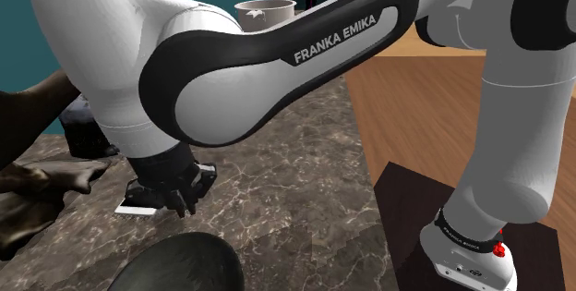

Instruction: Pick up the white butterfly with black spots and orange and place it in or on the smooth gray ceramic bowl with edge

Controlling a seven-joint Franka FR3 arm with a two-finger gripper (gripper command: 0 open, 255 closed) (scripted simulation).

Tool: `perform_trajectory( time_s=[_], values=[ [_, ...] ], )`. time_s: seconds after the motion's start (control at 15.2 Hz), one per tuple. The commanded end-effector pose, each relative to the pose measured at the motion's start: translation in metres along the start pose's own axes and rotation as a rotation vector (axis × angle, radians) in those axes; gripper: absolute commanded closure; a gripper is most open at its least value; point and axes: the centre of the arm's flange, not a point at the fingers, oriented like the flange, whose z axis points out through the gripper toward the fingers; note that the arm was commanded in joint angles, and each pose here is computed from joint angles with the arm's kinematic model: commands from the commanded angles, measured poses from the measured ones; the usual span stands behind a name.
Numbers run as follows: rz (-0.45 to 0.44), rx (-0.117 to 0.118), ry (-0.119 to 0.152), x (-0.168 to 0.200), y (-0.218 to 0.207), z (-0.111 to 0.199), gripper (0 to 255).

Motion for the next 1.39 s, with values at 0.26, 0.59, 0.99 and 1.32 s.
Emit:
perform_trajectory(
  time_s=[0.26, 0.59, 0.99, 1.32],
  values=[
    [0.000, 0.000, 0.000, 0.001, -0.001, -0.030, 255],
    [0.000, 0.000, 0.000, 0.003, -0.002, -0.057, 255],
    [0.000, 0.000, 0.000, 0.004, -0.004, -0.088, 255],
    [0.000, 0.000, 0.000, 0.006, -0.005, -0.113, 255]
  ],
)
